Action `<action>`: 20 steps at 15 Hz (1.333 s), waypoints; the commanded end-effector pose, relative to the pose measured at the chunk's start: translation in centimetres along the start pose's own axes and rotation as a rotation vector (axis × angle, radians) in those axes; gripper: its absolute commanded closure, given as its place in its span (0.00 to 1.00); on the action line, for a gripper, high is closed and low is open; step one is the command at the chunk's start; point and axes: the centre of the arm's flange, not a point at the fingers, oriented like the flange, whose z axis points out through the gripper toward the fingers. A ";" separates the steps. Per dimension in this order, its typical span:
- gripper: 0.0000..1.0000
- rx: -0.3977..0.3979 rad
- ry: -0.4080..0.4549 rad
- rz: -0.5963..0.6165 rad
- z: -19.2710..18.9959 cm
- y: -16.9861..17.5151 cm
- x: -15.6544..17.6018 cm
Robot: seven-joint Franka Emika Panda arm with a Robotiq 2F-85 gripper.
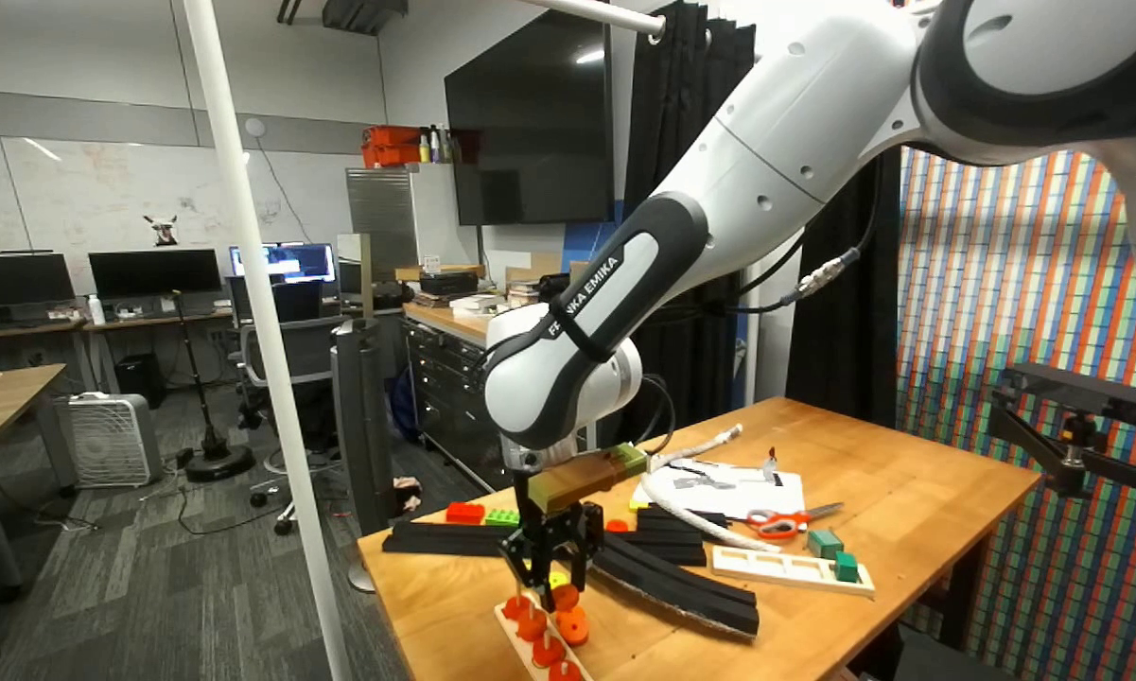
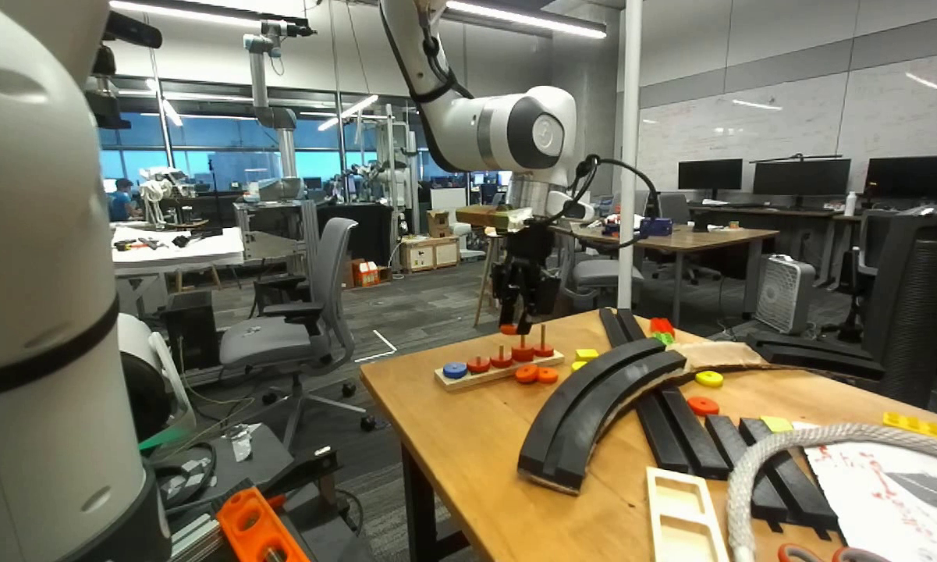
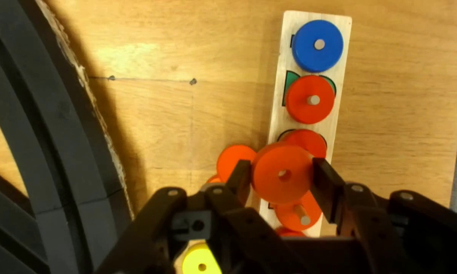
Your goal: Pick up the orange object from the table and put it on the wooden object
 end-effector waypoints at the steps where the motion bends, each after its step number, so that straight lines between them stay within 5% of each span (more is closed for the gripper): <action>1: 0.76 0.059 -0.002 -0.056 -0.1 0.6 -2.0; 20: 0.76 0.149 -0.053 -0.210 2.4 -0.3 -3.1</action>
